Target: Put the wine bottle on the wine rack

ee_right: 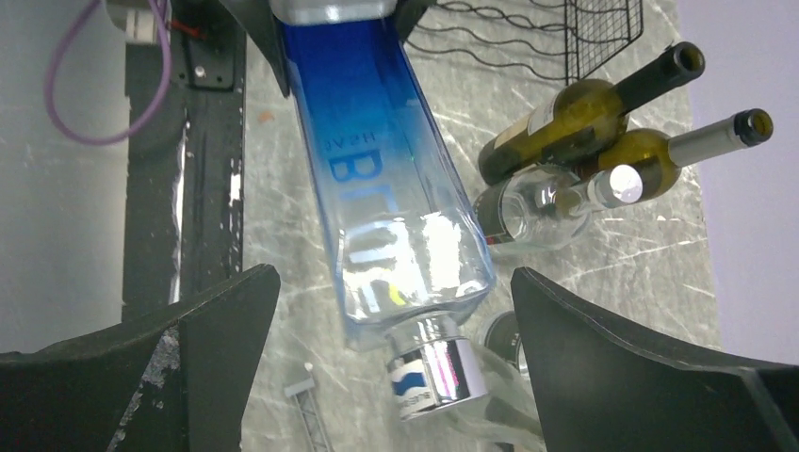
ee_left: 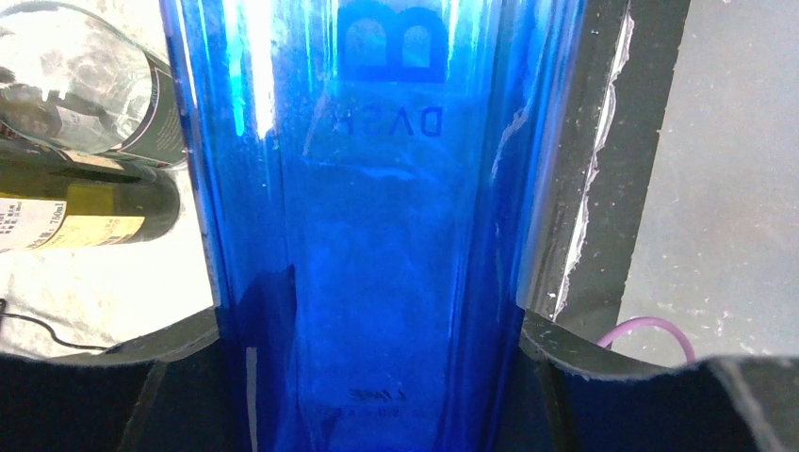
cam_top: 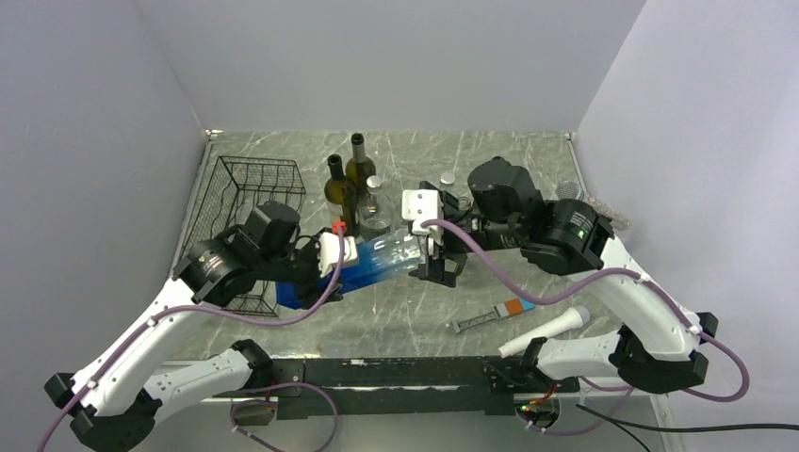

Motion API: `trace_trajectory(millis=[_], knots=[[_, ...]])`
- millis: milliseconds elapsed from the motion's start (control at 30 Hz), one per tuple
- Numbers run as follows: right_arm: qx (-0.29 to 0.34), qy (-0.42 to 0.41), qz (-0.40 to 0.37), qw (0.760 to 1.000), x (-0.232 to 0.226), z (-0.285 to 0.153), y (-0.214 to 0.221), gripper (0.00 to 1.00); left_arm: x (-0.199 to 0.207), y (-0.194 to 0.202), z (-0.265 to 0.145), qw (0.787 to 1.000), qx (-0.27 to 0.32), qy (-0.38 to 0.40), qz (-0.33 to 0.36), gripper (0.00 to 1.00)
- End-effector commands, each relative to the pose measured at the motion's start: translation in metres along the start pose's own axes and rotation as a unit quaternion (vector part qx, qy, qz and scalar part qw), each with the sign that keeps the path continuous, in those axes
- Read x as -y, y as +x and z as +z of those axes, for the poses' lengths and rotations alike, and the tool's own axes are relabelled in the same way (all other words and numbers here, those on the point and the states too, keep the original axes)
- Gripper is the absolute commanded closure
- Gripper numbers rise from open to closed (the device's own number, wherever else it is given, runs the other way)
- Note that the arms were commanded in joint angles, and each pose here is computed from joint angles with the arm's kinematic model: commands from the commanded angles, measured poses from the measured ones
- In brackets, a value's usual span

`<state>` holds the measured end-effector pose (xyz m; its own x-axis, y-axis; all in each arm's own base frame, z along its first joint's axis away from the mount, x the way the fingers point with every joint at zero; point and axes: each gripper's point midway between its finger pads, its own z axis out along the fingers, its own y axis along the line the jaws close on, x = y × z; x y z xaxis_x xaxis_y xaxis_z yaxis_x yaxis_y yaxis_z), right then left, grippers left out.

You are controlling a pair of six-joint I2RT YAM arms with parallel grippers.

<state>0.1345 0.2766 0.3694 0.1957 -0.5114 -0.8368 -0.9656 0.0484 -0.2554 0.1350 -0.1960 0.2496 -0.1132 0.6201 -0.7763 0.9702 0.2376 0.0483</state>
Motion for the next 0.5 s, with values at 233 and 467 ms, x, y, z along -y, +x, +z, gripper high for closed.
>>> trace_trajectory(millis=[233, 467], knots=[[-0.033, -0.072, -0.068, 0.994, -0.004, 0.011, -0.003, 0.00, -0.007, -0.045, -0.027, 0.989, 0.090, -0.035, 0.108, 0.99], [-0.044, -0.100, -0.060, 0.992, -0.009, 0.022, 0.001, 0.00, -0.017, -0.042, -0.024, 0.991, 0.059, -0.040, 0.112, 0.99]])
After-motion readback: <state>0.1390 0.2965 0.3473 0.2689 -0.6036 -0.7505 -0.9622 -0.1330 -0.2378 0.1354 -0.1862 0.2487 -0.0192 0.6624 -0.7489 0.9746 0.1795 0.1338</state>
